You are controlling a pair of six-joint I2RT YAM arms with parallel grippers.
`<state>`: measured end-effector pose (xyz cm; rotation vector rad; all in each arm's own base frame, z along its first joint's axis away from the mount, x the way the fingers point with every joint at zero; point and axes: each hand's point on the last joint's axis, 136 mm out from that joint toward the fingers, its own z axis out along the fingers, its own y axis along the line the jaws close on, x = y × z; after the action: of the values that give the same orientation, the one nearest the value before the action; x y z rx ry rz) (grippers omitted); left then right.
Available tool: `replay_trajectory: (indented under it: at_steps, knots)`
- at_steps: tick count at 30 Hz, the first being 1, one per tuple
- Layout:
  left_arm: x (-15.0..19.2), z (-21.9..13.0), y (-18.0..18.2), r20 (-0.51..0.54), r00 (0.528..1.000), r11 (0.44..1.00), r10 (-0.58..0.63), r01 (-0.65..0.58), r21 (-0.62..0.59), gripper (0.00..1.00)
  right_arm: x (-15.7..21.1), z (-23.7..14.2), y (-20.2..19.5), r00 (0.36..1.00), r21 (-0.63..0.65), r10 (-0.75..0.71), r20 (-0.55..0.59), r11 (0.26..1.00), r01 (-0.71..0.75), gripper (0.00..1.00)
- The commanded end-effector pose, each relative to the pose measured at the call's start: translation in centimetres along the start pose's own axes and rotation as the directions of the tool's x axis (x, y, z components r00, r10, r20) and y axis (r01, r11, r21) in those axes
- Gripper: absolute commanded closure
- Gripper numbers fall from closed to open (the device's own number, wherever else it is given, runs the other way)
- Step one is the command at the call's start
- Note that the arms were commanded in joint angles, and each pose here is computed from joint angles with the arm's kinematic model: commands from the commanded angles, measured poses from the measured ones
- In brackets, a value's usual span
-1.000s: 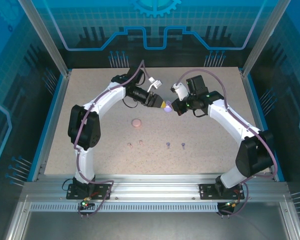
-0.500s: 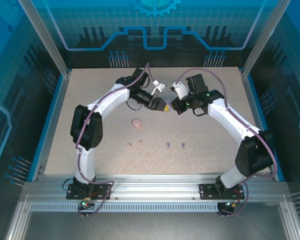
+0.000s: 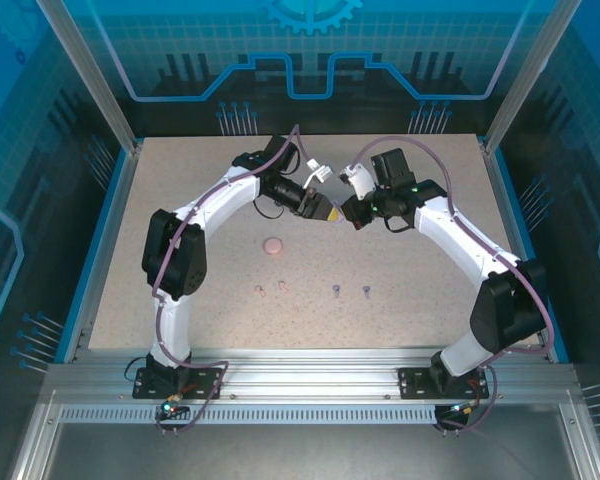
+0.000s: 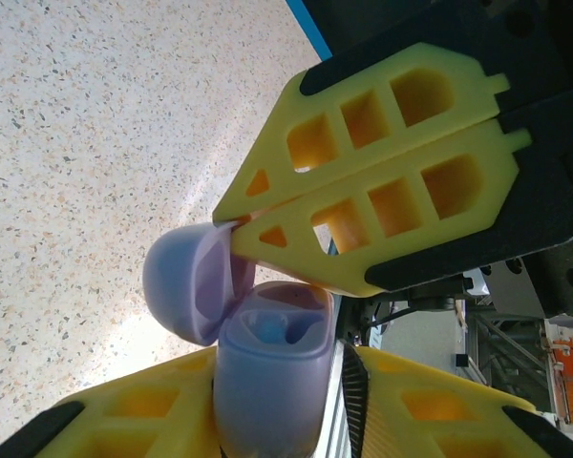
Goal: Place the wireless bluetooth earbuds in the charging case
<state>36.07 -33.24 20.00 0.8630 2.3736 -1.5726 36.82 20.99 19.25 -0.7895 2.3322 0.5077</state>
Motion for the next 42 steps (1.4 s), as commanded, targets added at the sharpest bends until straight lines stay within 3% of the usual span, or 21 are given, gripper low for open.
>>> replay_trajectory:
  at_steps: [1, 15, 21, 24, 29, 32, 35, 42]
  knots:
    - [-0.3, 0.3, -0.5, -0.004, 1.0, 0.999, 0.017, -0.017, 0.037, 0.68, -0.5, 0.2, 0.7, 1.0, -0.022, -0.021, 0.0, 1.0, 0.021, 1.0]
    - [-0.1, 0.5, 0.1, 0.013, 1.0, 1.0, 0.016, -0.016, 0.025, 1.0, -1.6, -1.0, -0.1, 0.999, -0.001, 0.009, 0.045, 1.0, -0.009, 0.98]
    - [0.4, 0.5, 0.7, 0.046, 0.998, 0.999, 0.04, -0.039, -0.017, 1.0, -2.8, -2.8, -1.4, 0.989, -0.009, 0.102, 0.106, 0.995, -0.102, 0.59]
    - [0.8, 0.5, 1.2, 0.058, 0.997, 0.998, 0.046, -0.043, -0.041, 1.0, -3.7, -4.6, -1.1, 0.976, -0.066, 0.147, 0.163, 0.988, -0.138, 0.46]
    - [1.0, 0.2, 1.9, 0.125, 0.988, 0.992, 0.095, -0.084, -0.091, 1.0, -3.9, -7.3, -0.6, 0.948, -0.123, 0.243, 0.204, 0.967, -0.222, 0.38]
    - [0.8, -0.8, 2.0, 0.226, 0.957, 0.976, 0.18, -0.146, -0.161, 1.0, -2.3, -8.3, -1.0, 0.924, -0.09, 0.333, 0.19, 0.943, -0.321, 0.36]
    - [0.2, -2.5, 2.1, 0.355, 0.89, 0.944, 0.286, -0.197, -0.266, 1.0, 0.1, -8.6, -1.2, 0.889, -0.053, 0.431, 0.157, 0.902, -0.428, 0.35]
    - [-1.5, -6.9, 2.2, 0.544, 0.728, 0.871, 0.418, -0.151, -0.468, 1.0, 6.1, -6.5, 0.3, 0.824, -0.007, 0.566, 0.037, 0.824, -0.566, 0.34]
